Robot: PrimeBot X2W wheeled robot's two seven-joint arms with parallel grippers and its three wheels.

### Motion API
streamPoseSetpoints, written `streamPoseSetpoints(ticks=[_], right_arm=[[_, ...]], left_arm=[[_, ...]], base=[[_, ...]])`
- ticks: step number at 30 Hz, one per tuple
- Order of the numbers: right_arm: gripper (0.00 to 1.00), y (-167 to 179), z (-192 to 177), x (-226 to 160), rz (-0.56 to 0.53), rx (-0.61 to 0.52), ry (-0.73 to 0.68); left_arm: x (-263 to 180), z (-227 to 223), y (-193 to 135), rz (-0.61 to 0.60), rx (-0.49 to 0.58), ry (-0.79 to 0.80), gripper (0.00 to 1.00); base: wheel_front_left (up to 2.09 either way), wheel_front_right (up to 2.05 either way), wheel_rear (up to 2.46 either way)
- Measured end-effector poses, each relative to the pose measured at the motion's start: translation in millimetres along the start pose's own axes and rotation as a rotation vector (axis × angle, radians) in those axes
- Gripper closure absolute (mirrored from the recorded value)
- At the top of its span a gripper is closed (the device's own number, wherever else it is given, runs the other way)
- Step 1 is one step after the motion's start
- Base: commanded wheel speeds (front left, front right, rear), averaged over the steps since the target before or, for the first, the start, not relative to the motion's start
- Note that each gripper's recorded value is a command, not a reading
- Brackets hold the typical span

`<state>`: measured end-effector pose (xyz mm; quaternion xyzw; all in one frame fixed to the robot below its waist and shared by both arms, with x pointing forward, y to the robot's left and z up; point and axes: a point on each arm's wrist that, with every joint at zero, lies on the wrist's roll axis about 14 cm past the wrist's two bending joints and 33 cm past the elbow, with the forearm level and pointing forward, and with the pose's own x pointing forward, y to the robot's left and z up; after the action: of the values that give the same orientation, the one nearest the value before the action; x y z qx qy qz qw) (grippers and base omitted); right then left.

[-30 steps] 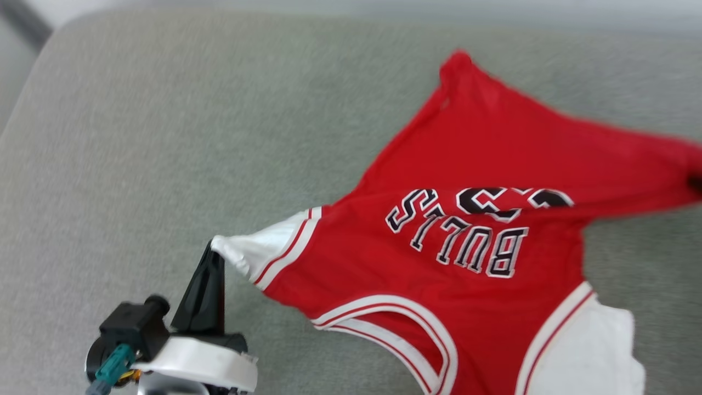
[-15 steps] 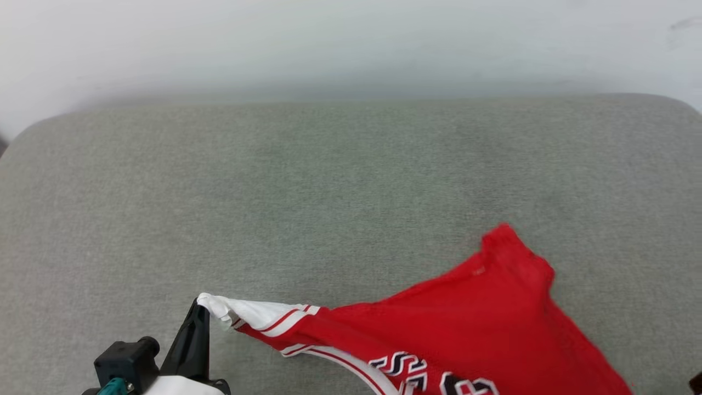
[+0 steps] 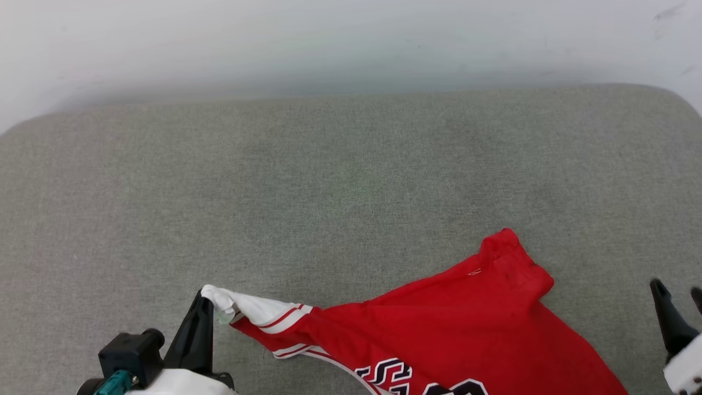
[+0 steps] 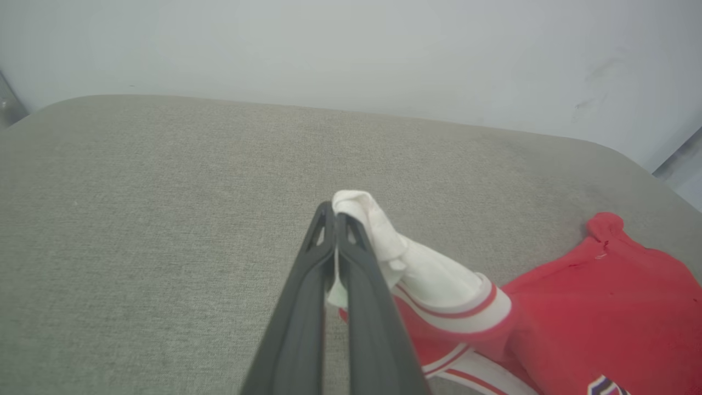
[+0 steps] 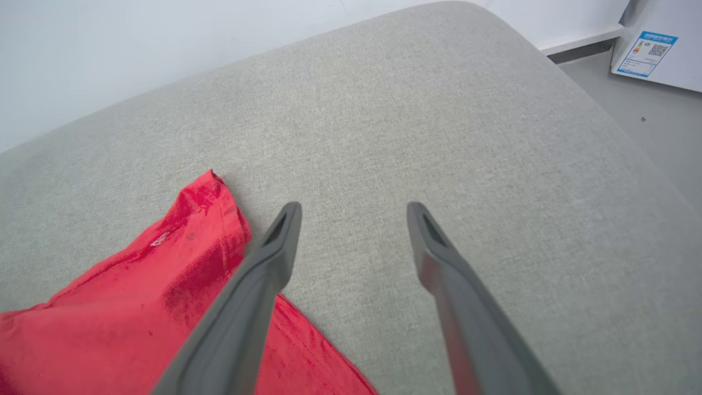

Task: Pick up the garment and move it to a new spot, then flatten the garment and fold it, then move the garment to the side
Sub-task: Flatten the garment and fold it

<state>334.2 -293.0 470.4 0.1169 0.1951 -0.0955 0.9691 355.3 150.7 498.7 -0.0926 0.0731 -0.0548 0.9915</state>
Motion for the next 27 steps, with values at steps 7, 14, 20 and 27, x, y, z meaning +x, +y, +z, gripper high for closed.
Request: streamPoseSetpoints(ticks=[7, 14, 20, 27], right_arm=[[0.00, 41.7, 25.0, 50.6, 0.143, -0.088, 0.055], [0.00, 83.8, -5.2, 81.8, 0.238, -0.248, 0.453], [0.00, 112.5, -41.4, 105.3, 0.283, -0.316, 0.648], [0.00, 123.8, -92.6, 120.0, 0.306, -0.336, 0.832]], left_arm=[[19.0, 4.0, -1.6, -0.013, 0.003, -0.012, 1.00], [36.4, -2.4, -1.0, -0.019, -0.013, -0.010, 1.00], [52.7, -9.1, 1.8, -0.013, -0.033, -0.014, 1.00], [58.9, -28.2, 13.8, 0.027, -0.048, 0.017, 1.00]], base=[[0.00, 0.00, 0.00], [0.00, 0.00, 0.00], [0.00, 0.00, 0.00], [0.00, 0.00, 0.00]])
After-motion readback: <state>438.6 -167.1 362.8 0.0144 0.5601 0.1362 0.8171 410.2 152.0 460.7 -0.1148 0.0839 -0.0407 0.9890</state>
